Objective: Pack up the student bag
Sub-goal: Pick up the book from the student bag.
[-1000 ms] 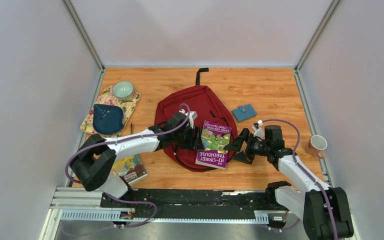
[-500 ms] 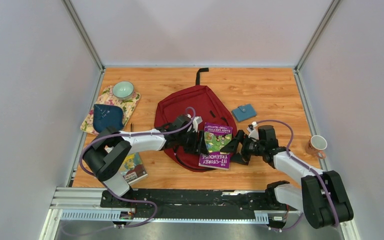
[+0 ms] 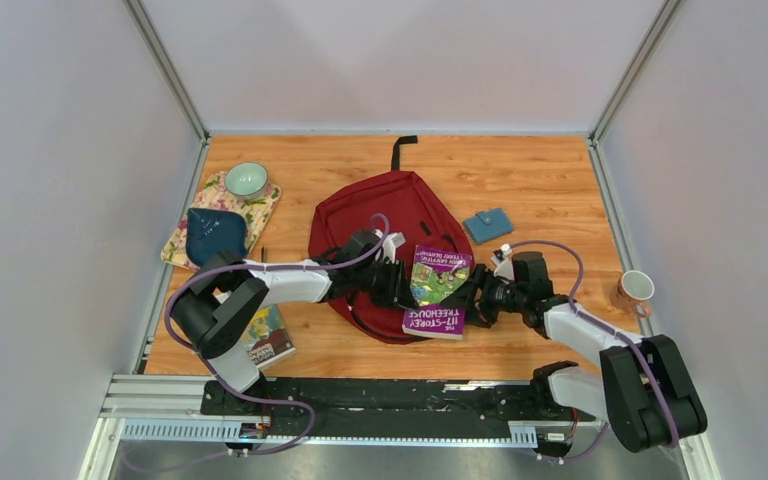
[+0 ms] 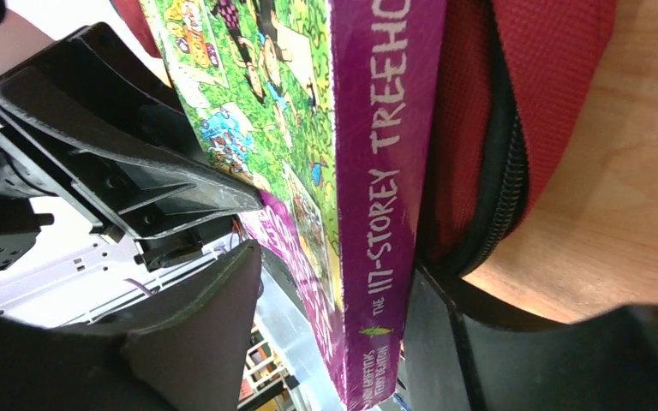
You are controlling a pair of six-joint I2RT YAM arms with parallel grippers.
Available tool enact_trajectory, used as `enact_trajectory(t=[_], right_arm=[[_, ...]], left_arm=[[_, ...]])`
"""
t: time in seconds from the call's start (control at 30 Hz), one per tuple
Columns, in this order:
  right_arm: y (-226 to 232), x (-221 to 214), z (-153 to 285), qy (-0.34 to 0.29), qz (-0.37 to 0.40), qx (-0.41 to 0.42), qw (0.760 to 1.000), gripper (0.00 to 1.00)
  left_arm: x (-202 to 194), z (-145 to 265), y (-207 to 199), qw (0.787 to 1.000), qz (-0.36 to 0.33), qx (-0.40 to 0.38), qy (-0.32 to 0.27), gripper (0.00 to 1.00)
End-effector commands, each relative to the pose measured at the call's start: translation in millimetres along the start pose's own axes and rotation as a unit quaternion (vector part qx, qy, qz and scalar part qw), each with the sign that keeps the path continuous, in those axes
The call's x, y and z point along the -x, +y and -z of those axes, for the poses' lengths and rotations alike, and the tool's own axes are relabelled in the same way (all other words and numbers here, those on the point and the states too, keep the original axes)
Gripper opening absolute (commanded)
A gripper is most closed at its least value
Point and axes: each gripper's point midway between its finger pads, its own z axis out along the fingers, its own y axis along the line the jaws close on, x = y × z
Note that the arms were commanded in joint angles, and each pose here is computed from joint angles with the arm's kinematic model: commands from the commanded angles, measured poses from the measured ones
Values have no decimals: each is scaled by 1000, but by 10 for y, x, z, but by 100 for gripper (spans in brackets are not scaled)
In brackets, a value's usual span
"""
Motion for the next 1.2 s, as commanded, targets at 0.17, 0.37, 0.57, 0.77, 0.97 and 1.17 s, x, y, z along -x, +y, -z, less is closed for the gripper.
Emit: enact_trajectory(t=[0.17, 0.37, 0.57, 0.77, 0.97, 1.17], right_arm=[[609, 175, 209, -53, 65, 75, 994, 39], [540, 163, 222, -51, 61, 48, 996, 37], [519, 131, 169, -37, 51, 54, 997, 53], [620, 142, 146, -41, 63, 66, 995, 36], [672, 206, 295, -78, 89, 41, 992, 0], [991, 154, 492, -92, 128, 92, 983, 0]], left_arm=[[9, 23, -447, 994, -21, -109, 0, 30], [57, 110, -614, 989, -31, -142, -15, 30], [62, 121, -701, 985, -21, -172, -17, 30], [48, 144, -770, 980, -14, -198, -20, 30], [76, 204, -614, 989, -37, -139, -43, 51], [312, 476, -513, 988, -56, -69, -129, 77]])
